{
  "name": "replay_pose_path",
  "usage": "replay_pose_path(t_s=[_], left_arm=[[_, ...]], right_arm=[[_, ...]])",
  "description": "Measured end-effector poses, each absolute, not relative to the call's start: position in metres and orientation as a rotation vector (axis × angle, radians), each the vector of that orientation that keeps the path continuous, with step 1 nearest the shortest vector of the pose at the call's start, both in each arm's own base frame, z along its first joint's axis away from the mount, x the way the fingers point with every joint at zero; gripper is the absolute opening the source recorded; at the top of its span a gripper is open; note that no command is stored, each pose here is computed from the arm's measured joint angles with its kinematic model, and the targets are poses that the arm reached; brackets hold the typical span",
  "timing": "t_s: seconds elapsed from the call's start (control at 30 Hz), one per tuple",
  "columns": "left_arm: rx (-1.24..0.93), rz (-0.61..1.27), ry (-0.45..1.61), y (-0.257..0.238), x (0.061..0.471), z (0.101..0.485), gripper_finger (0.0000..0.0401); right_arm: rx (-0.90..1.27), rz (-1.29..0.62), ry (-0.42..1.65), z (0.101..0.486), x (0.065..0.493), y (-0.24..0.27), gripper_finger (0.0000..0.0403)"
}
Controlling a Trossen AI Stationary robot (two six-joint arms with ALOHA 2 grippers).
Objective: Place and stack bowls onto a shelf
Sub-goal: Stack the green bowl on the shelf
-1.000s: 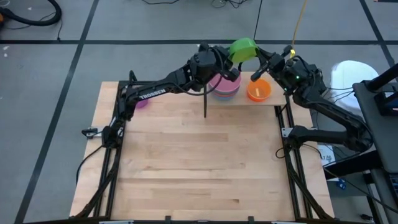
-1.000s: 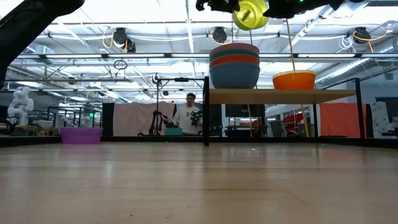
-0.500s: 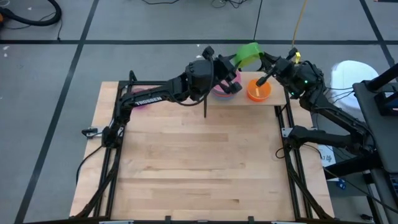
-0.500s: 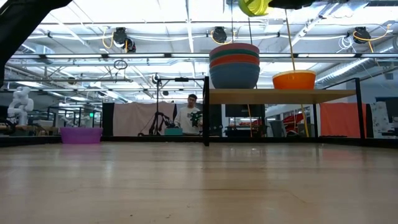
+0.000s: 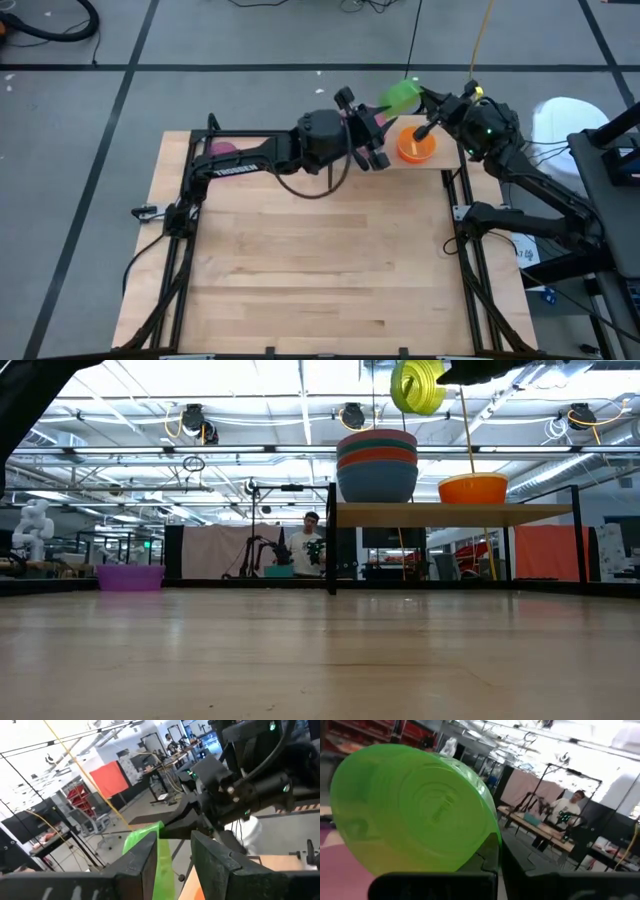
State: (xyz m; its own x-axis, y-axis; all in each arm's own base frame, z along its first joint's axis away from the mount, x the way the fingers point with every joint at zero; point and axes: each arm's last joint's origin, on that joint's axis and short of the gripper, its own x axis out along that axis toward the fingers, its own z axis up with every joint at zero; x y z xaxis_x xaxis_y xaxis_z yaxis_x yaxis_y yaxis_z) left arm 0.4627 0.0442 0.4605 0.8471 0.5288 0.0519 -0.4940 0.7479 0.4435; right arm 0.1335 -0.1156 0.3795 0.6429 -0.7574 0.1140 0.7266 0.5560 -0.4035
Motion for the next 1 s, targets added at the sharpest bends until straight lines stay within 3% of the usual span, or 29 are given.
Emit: replay_pose_path(t_s=[0.3, 0.6, 1.0], left_arm=[[0.441, 0.6, 0.106, 0.039, 0.433, 0.485, 0.0124], [0.376, 0.59, 0.168, 0.038, 0.391, 0.509, 0.0124], [0.278, 0.581, 0.255, 0.035, 0.344, 0.525, 0.0124]], right_arm=[[-0.348, -0.75, 0.372, 0.419, 0.107, -0.092, 0.0001], [-0.072, -0.741, 0.656, 0.456, 0.094, -0.086, 0.0], [0.231, -0.772, 1.108, 0.428, 0.115, -0.136, 0.0]])
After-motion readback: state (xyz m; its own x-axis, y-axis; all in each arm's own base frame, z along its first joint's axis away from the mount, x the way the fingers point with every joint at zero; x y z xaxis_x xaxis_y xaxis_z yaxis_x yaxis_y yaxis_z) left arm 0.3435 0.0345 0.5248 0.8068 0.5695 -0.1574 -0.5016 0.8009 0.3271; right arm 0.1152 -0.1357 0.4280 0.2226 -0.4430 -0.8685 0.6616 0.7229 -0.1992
